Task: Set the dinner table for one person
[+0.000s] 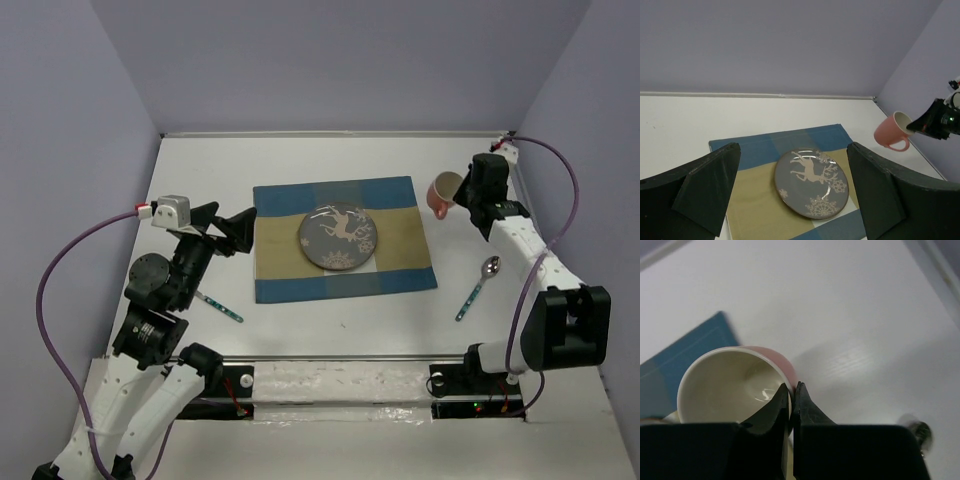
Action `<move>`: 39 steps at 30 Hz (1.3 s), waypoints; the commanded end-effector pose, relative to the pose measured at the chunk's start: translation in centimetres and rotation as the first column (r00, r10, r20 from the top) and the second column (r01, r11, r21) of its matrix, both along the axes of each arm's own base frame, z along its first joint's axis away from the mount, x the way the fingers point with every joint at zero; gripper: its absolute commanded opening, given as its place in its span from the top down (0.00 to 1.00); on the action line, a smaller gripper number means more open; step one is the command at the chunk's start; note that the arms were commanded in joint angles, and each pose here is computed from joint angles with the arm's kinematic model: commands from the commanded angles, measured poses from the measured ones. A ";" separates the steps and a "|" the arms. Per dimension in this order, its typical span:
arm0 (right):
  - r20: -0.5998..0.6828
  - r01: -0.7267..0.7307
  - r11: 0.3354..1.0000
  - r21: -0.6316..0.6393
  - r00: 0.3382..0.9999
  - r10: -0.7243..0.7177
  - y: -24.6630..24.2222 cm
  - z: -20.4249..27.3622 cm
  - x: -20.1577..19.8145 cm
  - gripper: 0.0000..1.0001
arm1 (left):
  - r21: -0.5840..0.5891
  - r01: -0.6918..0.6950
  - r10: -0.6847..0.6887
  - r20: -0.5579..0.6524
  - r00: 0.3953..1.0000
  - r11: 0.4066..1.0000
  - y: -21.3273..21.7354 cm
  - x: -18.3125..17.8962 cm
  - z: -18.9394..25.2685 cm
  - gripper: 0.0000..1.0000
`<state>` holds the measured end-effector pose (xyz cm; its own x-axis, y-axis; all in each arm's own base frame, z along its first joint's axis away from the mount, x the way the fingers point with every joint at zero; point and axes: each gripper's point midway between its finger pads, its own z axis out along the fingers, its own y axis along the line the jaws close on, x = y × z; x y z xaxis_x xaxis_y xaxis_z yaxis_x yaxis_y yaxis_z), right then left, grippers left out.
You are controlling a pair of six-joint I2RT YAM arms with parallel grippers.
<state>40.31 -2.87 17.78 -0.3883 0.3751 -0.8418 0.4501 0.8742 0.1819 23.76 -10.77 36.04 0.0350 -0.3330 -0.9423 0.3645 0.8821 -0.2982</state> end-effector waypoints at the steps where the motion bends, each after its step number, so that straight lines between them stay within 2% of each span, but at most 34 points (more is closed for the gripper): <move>1: 0.170 -0.162 0.987 -0.006 0.972 0.161 4.7 6.3 4.8 1.00 | 0.004 -0.019 0.019 0.039 0.999 1.000 0.3 0.2 1.2 0.01; 4: 0.127 -0.246 0.969 -0.002 0.961 0.244 7.1 4.8 6.5 1.00 | 0.006 -0.020 0.020 0.032 0.999 1.000 0.2 0.4 1.0 0.01; 10: 0.087 -0.364 0.931 -0.013 0.927 0.364 10.8 5.0 10.0 1.00 | 0.015 -0.042 0.042 -0.002 0.999 0.999 0.4 1.2 0.2 0.01; 20: -0.008 -0.411 0.912 -0.004 0.911 0.411 12.5 1.6 14.0 1.00 | 0.027 -0.073 0.074 -0.055 0.996 0.997 0.7 2.5 -1.0 0.01; 33: -0.119 -0.399 0.917 -0.006 0.911 0.396 12.5 -2.4 15.0 1.00 | 0.031 -0.127 0.130 -0.175 0.976 0.991 1.4 5.2 -3.9 0.01; 35: -0.125 -0.402 0.915 -0.004 0.908 0.399 12.6 -2.4 15.1 0.84 | 0.027 -0.112 0.115 -0.190 0.975 0.993 1.1 5.4 -4.2 0.01; 36: -0.124 -0.408 0.913 0.001 0.906 0.405 12.7 -2.4 15.0 0.64 | 0.024 -0.124 0.126 -0.193 0.973 0.992 1.4 5.6 -4.3 0.01; 39: -0.110 -0.403 0.915 0.007 0.909 0.402 12.8 -1.8 15.0 0.40 | 0.006 -0.155 0.153 -0.204 0.967 0.988 2.0 5.9 -4.4 0.01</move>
<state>53.62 8.87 11.82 -0.6710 0.1410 -0.7279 0.1019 0.9900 0.0978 29.53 -9.23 29.03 -0.1699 -0.2991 -0.9390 0.1518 0.9335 -0.3248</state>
